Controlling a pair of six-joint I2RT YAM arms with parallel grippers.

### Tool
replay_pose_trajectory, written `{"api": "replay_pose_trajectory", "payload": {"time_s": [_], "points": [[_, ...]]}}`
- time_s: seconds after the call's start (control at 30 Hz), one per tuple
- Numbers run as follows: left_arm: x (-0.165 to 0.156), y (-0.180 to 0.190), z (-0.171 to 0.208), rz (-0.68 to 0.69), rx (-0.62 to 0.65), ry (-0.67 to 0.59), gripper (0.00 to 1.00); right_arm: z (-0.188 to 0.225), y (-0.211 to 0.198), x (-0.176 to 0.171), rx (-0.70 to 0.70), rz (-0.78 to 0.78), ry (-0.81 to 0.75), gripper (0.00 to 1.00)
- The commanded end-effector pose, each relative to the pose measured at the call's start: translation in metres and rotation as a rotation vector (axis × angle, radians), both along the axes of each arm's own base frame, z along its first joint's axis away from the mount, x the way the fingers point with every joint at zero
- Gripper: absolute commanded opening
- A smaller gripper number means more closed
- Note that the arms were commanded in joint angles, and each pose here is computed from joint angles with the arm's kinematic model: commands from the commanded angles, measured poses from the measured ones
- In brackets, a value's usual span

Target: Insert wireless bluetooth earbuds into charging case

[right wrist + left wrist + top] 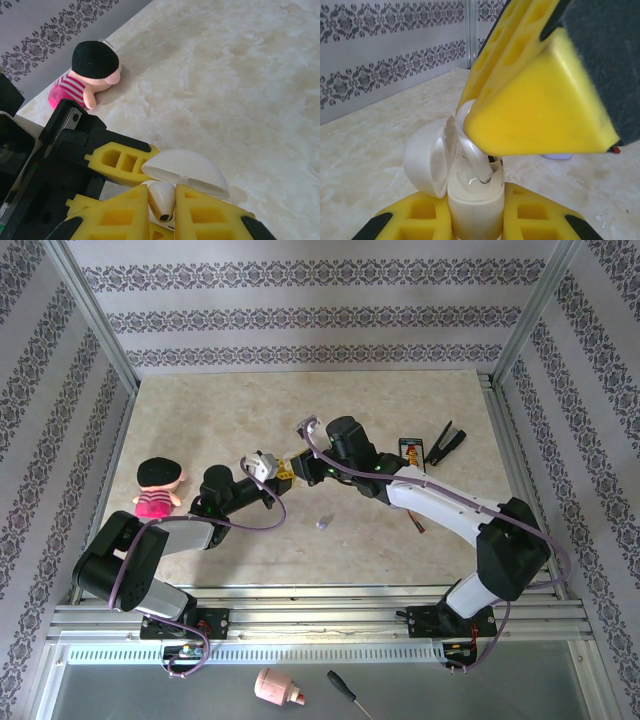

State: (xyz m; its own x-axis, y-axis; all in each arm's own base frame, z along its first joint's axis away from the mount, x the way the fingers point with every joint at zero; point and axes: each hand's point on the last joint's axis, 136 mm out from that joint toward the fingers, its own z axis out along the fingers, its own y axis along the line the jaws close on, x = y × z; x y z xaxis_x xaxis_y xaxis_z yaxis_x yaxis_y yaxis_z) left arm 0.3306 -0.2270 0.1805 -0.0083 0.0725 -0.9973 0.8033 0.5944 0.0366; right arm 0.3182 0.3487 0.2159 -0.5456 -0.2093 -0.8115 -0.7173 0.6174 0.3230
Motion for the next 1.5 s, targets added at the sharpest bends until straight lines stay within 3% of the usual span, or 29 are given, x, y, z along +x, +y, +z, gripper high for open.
{"api": "replay_pose_trajectory", "payload": {"time_s": [0.0, 0.43, 1.47], "points": [[-0.005, -0.006, 0.034, -0.039, -0.034, -0.162, 0.00, 0.000, -0.006, -0.005, 0.002, -0.002, -0.013, 0.15], [-0.008, -0.008, 0.033, -0.056, -0.017, -0.180, 0.00, 0.026, -0.012, -0.003, 0.024, -0.023, -0.174, 0.16], [0.005, -0.007, 0.047, -0.019, -0.089, -0.099, 0.00, 0.009, -0.004, -0.023, 0.024, 0.076, -0.148, 0.16]]}}
